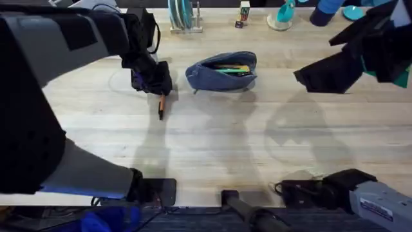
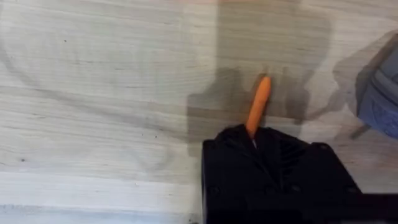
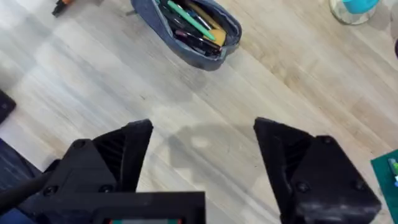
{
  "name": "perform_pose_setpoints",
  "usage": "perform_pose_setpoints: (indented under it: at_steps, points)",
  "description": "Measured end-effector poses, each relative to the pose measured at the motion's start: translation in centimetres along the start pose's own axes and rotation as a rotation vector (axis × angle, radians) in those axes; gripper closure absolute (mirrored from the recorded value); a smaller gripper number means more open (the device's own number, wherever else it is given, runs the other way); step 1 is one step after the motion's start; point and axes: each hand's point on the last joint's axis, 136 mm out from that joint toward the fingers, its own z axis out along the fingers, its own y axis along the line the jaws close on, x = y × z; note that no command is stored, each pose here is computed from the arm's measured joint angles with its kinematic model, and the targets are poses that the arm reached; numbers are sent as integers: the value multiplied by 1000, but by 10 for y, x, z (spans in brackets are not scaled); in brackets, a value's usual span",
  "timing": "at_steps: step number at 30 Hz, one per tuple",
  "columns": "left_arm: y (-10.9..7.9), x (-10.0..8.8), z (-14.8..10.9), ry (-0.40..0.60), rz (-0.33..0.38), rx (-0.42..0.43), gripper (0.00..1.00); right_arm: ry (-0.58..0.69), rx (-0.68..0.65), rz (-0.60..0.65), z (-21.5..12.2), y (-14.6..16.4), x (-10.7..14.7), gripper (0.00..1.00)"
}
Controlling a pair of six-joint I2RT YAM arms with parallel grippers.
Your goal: Unzip the bag, pick up the pens from the table one at a time and place them inside, then zip the bag closed.
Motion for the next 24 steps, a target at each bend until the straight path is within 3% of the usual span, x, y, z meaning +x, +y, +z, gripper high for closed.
perform_pose_setpoints:
  at_steps: [12, 24]
  points:
    - [-1, -3, -9, -31, 23, 6, 958, 0, 0, 0, 0, 0, 0, 4]
    - [-1, 6, -85, -188, 186, 29, 960, 0, 0, 0, 0, 0, 0, 3]
